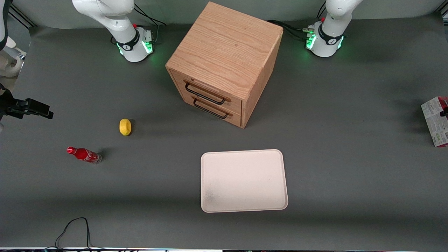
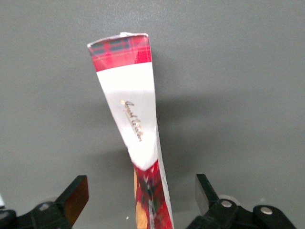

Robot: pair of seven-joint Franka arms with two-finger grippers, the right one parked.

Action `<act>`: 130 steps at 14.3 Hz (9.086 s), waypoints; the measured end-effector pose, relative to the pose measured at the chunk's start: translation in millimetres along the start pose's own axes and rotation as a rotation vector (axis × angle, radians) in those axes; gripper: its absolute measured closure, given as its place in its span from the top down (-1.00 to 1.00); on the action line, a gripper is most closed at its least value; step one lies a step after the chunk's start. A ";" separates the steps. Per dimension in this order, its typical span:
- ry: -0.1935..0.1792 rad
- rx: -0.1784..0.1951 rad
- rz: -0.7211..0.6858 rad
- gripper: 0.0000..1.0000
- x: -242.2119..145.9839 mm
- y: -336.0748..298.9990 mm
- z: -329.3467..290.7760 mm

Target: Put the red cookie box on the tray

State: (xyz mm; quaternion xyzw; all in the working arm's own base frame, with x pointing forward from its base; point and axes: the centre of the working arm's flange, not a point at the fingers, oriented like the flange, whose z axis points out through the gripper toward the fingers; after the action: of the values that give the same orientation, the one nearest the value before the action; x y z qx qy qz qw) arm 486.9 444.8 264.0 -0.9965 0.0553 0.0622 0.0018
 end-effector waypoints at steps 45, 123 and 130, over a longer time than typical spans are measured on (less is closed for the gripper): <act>-0.179 0.030 -0.082 -0.92 107.0 284.6 -315.0; -0.049 0.042 -0.211 1.00 88.5 407.3 -311.8; -0.030 0.067 -0.220 1.00 81.3 413.3 -340.1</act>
State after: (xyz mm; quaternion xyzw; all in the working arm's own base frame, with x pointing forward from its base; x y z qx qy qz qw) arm 563.6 21.5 592.8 -0.9949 -0.0523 0.0745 0.0426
